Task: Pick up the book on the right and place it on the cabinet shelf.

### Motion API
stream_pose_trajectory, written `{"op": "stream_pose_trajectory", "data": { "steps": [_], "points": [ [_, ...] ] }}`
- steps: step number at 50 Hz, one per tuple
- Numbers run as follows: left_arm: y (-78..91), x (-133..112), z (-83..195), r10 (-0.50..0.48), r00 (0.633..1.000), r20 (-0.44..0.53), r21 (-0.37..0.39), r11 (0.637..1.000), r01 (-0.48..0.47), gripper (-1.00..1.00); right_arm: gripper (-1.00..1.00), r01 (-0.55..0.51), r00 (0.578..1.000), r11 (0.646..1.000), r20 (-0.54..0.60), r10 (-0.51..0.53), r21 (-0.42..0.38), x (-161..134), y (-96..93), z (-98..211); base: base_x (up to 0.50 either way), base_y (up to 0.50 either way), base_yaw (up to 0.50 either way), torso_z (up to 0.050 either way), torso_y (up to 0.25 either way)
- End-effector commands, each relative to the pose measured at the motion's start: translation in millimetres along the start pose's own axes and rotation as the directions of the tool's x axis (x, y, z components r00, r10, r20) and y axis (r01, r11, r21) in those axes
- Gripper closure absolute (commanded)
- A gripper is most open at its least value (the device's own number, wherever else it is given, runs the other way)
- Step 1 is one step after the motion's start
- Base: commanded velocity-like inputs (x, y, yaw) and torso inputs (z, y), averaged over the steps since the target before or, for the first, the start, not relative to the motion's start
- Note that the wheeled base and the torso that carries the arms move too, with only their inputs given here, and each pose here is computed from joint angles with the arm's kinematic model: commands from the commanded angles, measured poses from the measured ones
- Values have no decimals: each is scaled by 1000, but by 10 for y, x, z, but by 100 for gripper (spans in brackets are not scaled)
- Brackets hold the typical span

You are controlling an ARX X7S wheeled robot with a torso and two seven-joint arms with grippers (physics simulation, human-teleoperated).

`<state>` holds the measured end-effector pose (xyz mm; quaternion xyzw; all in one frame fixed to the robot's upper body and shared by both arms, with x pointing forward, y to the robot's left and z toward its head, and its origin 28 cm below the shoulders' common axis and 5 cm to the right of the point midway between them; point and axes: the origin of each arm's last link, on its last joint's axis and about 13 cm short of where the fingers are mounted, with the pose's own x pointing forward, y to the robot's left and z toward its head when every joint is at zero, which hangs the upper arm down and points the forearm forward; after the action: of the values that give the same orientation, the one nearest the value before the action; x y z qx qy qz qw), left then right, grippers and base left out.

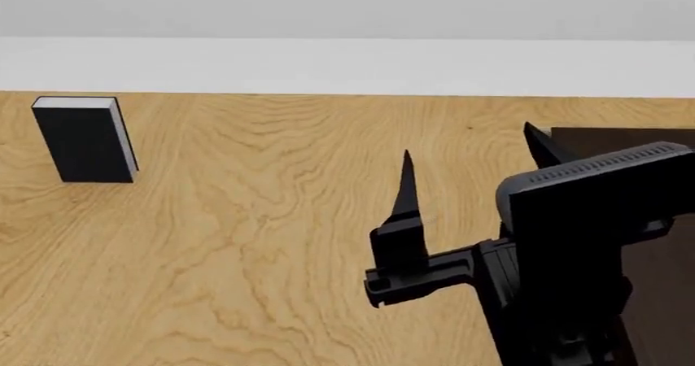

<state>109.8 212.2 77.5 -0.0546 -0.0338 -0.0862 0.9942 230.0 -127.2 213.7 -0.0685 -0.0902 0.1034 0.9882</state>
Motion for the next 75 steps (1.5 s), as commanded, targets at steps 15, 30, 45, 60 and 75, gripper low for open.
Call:
{"op": "stream_pose_trajectory", "data": {
  "steps": [15, 30, 45, 60, 75],
  "points": [
    [-25, -45, -17, -18, 1000, -18, -10, 1000, 18, -100, -100, -262, 958, 965, -131, 256, -26, -217, -97, 292, 0, 0, 0, 0, 0],
    [4, -41, 49, -23, 1000, -16, -12, 1000, 23, -100, -100, -472, 874, 872, -205, 441, -134, -419, -147, 398, 0, 0, 0, 0, 0],
    [36, 14, 82, -25, 1000, -19, -15, 1000, 24, -100, -100, -624, 780, 733, -273, 563, -272, -647, -135, 513, 0, 0, 0, 0, 0],
    [70, 48, 118, -31, 999, -24, -19, 999, 31, -100, -100, -711, 703, 629, -338, 625, -314, -791, -146, 492, 0, 0, 0, 0, 0],
    [70, 77, 145, -46, 998, -34, -21, 999, 45, -100, -100, -789, 614, 532, -437, 658, -308, -955, -99, 308, 0, 0, 0, 0, 0]
  ]
}}
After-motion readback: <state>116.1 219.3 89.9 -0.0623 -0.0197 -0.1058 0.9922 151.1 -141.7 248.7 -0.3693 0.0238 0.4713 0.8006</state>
